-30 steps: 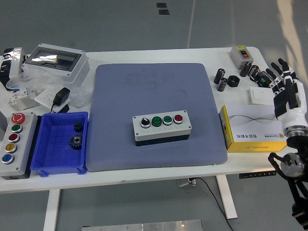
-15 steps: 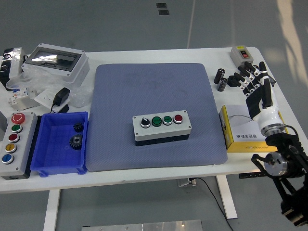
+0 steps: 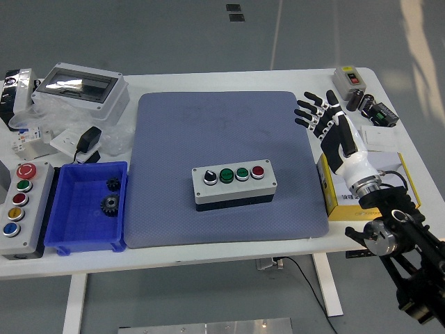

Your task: Pick up the button,place it on the desk,press the button,press the button

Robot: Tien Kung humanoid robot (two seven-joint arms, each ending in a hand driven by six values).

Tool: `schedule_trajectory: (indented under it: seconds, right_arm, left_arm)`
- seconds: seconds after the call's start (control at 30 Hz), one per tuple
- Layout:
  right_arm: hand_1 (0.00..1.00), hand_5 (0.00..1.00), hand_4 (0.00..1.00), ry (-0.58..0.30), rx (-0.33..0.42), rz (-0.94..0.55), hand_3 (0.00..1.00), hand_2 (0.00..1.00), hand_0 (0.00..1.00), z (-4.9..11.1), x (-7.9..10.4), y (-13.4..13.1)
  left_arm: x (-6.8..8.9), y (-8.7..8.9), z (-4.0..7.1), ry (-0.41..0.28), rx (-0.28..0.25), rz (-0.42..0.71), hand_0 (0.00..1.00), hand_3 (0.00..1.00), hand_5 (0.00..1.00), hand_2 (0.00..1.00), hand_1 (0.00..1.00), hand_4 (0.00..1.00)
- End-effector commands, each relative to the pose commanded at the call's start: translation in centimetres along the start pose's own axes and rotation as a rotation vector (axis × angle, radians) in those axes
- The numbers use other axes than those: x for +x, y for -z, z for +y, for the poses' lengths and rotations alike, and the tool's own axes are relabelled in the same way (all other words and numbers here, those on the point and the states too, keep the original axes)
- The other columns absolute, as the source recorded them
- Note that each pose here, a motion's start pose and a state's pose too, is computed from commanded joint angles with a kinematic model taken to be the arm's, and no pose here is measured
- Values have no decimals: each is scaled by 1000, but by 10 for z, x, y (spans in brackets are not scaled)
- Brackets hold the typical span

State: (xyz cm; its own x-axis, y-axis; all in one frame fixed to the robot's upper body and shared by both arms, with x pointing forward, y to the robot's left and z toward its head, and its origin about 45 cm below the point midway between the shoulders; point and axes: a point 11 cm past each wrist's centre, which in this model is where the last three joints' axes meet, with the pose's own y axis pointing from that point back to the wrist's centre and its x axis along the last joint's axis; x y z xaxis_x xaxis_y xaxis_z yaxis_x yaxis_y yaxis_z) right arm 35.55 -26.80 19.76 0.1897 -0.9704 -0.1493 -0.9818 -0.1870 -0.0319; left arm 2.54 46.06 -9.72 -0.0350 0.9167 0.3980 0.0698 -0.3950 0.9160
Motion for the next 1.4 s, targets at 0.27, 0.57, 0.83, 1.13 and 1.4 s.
schedule_trajectory:
  seconds: [0.27,0.57,0.83,1.13,1.4]
  right_arm:
    - [817,966,899,12,-18,1,812,810,857,4,-1,-3]
    - [816,982,897,-75,-4,-13,809,809,854,15,22,-2]
    - [773,943,884,-105,25,33,774,774,813,18,33,9]
    - [758,905,871,-167,83,85,766,763,803,26,67,40]
    - [753,878,862,-208,104,22,759,757,802,29,74,38]
  left_arm:
    - [-1,-2,0,2,-7,-6,626,591,217,531,514,608]
    - [1,-7,1,0,-20,-2,626,591,218,531,515,607]
    - [-3,-3,0,8,-10,2,626,591,217,531,514,607]
    - [0,3,0,1,1,13,626,591,216,531,514,607]
    - [-2,2,0,4,-3,11,626,591,217,531,514,607]
